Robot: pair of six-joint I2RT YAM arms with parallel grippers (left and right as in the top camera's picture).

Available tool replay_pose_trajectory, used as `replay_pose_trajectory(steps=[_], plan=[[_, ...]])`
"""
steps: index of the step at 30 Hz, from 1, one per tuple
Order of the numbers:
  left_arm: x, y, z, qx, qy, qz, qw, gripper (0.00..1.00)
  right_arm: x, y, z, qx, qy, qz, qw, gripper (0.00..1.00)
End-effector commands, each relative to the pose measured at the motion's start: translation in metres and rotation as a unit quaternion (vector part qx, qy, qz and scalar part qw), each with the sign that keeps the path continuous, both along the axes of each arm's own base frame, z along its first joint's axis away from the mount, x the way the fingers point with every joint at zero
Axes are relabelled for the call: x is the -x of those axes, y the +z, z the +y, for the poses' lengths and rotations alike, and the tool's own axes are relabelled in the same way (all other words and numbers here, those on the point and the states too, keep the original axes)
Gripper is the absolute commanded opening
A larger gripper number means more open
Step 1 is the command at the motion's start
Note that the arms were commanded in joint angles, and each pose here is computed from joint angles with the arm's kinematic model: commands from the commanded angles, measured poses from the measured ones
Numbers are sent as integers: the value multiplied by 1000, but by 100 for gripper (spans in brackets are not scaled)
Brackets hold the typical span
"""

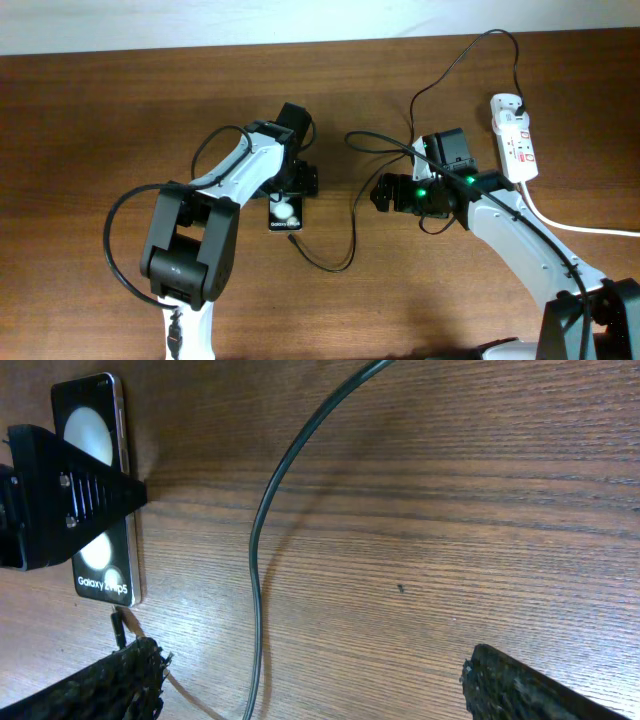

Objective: Plug charger to phone and switch on socket

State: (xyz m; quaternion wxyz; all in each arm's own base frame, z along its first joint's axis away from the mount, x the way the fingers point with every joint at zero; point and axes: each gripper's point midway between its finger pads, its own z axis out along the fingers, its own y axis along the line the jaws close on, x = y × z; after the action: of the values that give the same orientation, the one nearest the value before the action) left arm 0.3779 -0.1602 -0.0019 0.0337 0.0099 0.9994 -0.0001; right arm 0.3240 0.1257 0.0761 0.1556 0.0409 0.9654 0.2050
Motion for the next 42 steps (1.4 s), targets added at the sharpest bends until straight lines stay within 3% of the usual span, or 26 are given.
replay_pose_trajectory(steps=[1,6,11,18,22,24,42], plan=[[21,-24,7,-12,10,42,999,79,-7,14,-1,-2,-6,-21,1000,99],[21,-24,7,-12,10,42,999,67,-7,14,-1,-2,-5,-21,1000,99],[15,-14,2,0,11,36,999,67,-7,14,-1,-2,-5,-21,1000,99],[-8,20,3,107,32,17,994,68,-7,14,-1,-2,-5,-21,1000,99],[-11,33,-11,214,-15,25,976,70,-7,14,-1,-2,-5,-21,1000,99],[-10,36,-16,235,-21,29,971,72,-7,14,-1,-2,-5,-21,1000,99],[-9,36,-16,234,-31,28,971,74,-7,14,-1,-2,-5,-21,1000,99]])
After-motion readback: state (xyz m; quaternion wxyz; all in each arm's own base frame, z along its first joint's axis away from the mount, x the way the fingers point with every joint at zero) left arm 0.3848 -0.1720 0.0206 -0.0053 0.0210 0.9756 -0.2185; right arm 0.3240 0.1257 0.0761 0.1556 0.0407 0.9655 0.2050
